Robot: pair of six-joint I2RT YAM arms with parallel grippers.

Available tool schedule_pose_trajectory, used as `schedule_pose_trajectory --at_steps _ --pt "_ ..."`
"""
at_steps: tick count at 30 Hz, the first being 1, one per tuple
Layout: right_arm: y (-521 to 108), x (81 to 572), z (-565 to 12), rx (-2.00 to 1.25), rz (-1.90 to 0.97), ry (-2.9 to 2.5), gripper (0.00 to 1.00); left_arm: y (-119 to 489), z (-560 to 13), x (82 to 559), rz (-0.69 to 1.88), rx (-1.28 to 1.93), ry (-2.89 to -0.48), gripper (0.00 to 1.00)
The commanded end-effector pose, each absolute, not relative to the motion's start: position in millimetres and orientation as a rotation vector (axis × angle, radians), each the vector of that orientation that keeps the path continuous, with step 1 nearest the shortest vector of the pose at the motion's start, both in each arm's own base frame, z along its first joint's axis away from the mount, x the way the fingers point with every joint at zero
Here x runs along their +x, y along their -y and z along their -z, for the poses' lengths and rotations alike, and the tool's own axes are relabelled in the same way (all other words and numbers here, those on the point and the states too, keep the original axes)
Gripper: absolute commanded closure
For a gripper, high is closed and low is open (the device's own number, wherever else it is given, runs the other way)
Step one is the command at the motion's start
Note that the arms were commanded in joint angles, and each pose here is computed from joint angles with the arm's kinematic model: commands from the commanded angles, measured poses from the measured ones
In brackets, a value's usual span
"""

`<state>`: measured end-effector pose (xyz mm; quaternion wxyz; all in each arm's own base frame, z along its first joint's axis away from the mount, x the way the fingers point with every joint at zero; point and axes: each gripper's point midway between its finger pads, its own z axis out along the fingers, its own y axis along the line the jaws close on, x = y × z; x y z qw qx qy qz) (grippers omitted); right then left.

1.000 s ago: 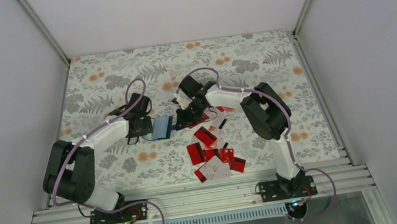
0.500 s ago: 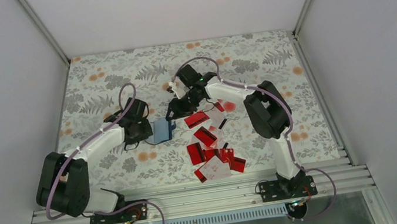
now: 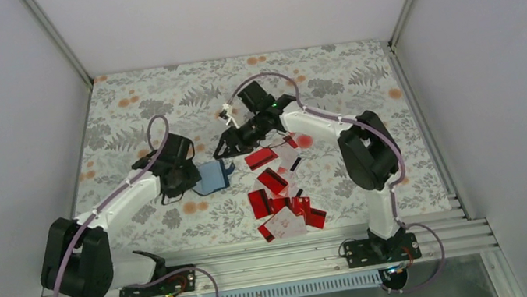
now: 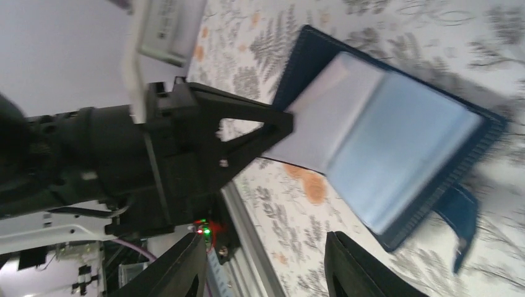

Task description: Put the credit cards into the card holder

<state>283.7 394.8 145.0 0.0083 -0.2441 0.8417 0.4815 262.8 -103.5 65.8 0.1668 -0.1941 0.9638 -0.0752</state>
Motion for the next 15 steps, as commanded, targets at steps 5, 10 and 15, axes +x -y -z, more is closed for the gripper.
schedule_pose_trajectory --at_steps 5,10,15 --pt "-440.7 262.3 -120.8 -0.753 -1.567 -2.703 0.57 121.1 -60.6 257.2 0.408 -0.674 -2.722 0.98" --pt "-436.5 267.3 -72.5 -0.674 -1.457 -2.822 0.64 121.4 -54.9 249.9 0.433 -0.678 -2.728 0.98" --pt "-432.1 271.5 -42.3 -0.650 -1.366 -2.881 0.67 118.8 -51.5 240.4 0.458 -0.692 -2.721 0.97"
